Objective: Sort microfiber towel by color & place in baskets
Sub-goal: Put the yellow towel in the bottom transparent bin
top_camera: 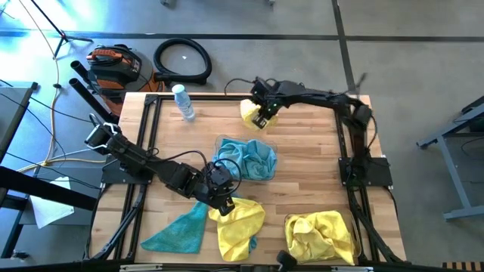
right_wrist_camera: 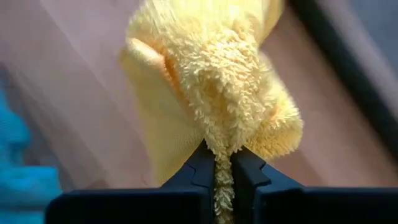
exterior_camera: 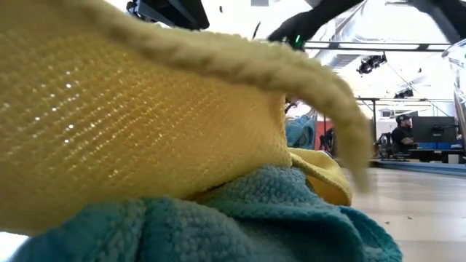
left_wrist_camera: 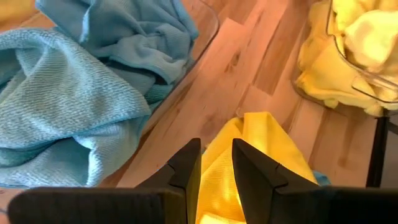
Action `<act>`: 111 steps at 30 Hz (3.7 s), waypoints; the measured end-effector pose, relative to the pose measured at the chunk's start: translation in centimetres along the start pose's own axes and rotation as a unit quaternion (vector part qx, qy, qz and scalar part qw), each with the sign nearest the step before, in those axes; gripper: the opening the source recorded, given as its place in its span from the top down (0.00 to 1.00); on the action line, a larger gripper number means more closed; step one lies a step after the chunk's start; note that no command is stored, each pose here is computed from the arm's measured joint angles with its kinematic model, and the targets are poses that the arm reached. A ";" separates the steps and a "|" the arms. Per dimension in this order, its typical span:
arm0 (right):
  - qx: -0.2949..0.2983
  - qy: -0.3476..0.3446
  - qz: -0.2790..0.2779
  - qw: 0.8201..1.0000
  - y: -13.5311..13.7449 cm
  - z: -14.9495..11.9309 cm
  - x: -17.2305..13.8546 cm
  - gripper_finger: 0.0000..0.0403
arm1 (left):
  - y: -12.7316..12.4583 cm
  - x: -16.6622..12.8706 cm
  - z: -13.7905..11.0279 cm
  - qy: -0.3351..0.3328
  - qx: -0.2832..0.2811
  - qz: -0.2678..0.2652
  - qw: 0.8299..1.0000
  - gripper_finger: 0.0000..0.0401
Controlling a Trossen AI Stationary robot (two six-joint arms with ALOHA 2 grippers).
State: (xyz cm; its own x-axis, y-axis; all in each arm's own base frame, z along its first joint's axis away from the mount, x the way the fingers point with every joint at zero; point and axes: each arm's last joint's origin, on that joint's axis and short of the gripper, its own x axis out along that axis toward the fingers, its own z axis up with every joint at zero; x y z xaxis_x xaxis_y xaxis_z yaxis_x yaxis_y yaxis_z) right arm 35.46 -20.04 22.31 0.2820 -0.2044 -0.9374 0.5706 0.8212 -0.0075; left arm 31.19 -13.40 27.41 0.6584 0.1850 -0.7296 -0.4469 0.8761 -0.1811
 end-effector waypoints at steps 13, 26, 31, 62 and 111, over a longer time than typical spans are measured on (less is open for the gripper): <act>0.020 -0.190 -0.017 0.981 2.7 -6.5 -20.4 0.99 | 0.0 0.0 -0.2 0.022 0.064 -0.014 0.998 0.81; 0.119 -0.182 0.084 0.972 8.6 -20.3 -29.4 1.00 | 0.4 -0.1 -0.8 0.070 0.109 -0.020 0.991 0.81; 0.114 -0.137 0.118 0.977 13.4 -24.2 -29.2 1.00 | 0.8 -0.1 -1.1 0.087 0.119 -0.004 0.989 0.81; 0.157 0.027 0.135 0.978 27.0 -37.4 -24.9 1.00 | 0.2 -0.5 -1.7 0.103 0.166 -0.032 0.980 0.81; 0.064 0.082 0.123 0.987 33.2 -38.9 -6.6 0.96 | -1.1 -1.1 -2.3 0.098 0.143 -0.069 0.983 0.81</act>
State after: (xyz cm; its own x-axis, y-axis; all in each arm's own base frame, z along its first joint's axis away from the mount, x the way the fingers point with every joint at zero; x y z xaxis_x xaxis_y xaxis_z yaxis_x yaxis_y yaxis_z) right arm 22.55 29.35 14.64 0.3015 0.0908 -0.9491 0.5963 0.7587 0.2621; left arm 29.54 -15.57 26.88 0.5591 -0.0086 -0.8291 -0.1557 0.9811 -0.1152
